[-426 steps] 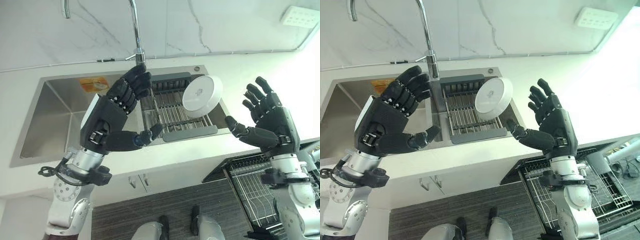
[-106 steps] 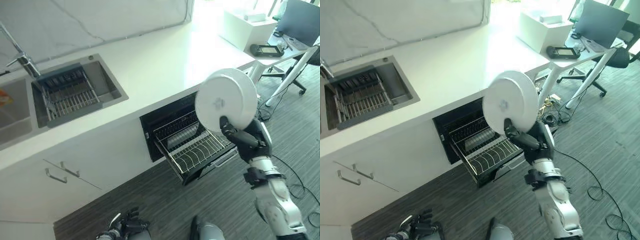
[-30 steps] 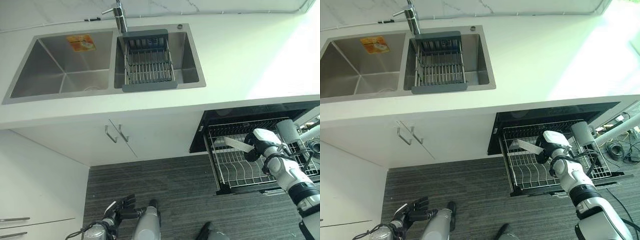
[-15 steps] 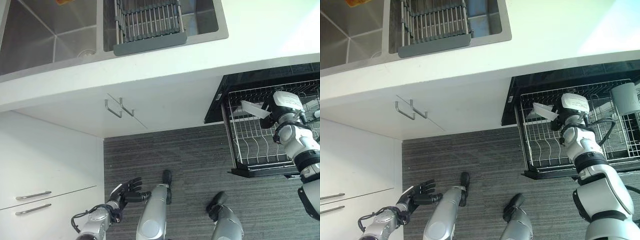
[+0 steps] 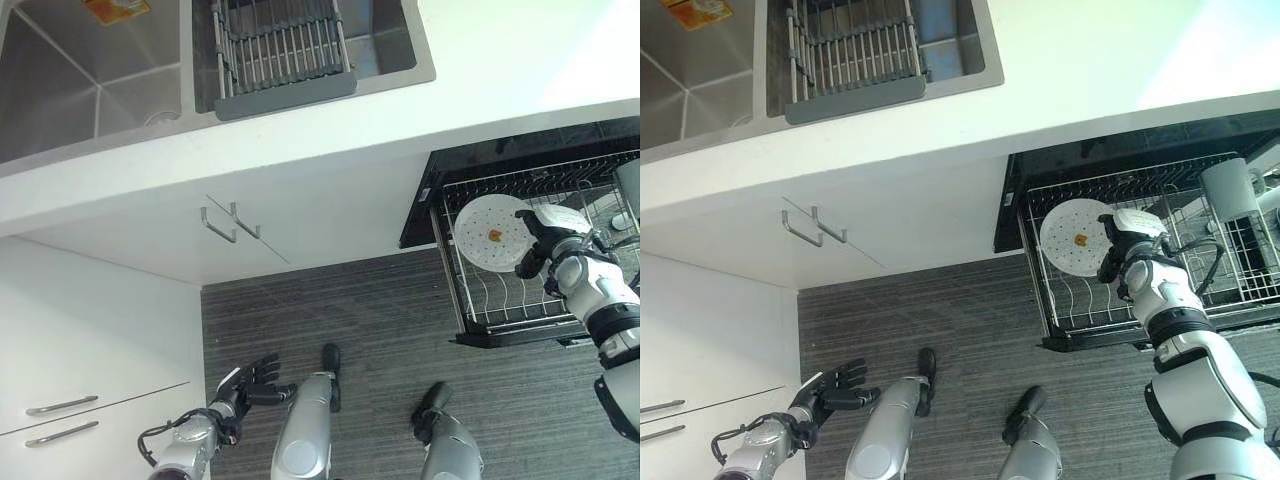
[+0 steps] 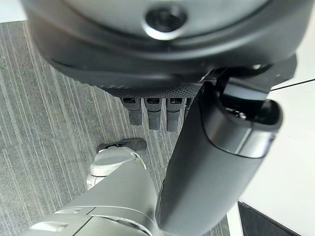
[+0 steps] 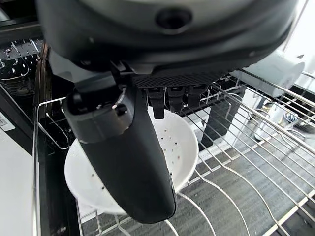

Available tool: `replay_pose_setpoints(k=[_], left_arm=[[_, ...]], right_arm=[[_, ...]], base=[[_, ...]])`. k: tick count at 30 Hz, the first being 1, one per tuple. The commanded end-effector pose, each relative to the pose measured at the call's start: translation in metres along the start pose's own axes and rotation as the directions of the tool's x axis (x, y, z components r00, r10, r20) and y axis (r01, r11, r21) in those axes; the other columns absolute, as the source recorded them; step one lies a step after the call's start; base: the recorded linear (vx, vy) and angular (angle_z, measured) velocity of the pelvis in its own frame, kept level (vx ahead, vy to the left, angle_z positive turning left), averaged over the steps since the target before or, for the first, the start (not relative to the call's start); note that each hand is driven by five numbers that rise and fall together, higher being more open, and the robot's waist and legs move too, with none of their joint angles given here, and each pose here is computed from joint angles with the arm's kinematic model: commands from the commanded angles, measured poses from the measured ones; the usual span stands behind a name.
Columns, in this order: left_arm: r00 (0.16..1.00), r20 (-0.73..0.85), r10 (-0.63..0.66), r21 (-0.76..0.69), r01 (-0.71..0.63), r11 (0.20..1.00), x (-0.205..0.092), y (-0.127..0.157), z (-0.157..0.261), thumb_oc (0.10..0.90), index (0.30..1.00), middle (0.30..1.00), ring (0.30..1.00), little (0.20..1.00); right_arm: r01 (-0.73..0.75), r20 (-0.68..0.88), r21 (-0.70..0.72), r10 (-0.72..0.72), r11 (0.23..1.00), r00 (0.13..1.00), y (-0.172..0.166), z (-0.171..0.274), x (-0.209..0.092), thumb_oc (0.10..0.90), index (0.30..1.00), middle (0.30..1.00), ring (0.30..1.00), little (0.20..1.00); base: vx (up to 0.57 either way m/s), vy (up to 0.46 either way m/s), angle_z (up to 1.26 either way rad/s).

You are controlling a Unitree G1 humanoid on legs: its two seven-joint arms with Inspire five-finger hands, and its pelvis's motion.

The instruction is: Place the dishes in the dishwasher.

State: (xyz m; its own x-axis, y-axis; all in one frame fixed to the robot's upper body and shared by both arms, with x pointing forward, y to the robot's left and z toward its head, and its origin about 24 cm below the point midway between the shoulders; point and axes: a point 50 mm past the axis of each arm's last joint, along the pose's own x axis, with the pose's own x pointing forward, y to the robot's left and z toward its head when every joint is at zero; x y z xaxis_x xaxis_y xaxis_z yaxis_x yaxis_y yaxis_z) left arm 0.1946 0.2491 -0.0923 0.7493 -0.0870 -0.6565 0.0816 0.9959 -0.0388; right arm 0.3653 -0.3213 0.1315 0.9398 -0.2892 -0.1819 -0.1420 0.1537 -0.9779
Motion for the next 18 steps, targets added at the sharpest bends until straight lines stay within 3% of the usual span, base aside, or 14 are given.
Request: replay_pose_setpoints(k=[1,8,18], left_arm=[[0.998,-0.061,0.032,0.061,-0.028,0.998,-0.019,0.019,-0.019,0.8,0.9,0.9,0.9,0.9],[0.995,-0.076,0.059,0.055,-0.055,0.997,-0.021,0.023,-0.021,0.8,0.9,0.9,0.9,0.9],[0.983,-0.116,0.146,-0.011,-0.148,0.989,-0.033,0.032,-0.042,0.8,0.9,0.9,0.9,0.9]], right_arm=[[0.055,0.003,-0.001,-0.055,0.998,0.998,-0.026,-0.007,-0.001,0.8,0.9,0.9,0.9,0.9],[0.12,0.041,0.065,-0.123,0.991,0.992,-0.044,0.001,-0.003,0.8,0.9,0.9,0.9,0.9],[0.128,0.041,0.41,-0.159,0.903,0.986,-0.042,-0.012,-0.031,0.8,0.9,0.9,0.9,0.9]], base=[[-0.02,-0.038,-0.1],[-0.01,-0.009,-0.03],[0.03,0.015,-0.12]])
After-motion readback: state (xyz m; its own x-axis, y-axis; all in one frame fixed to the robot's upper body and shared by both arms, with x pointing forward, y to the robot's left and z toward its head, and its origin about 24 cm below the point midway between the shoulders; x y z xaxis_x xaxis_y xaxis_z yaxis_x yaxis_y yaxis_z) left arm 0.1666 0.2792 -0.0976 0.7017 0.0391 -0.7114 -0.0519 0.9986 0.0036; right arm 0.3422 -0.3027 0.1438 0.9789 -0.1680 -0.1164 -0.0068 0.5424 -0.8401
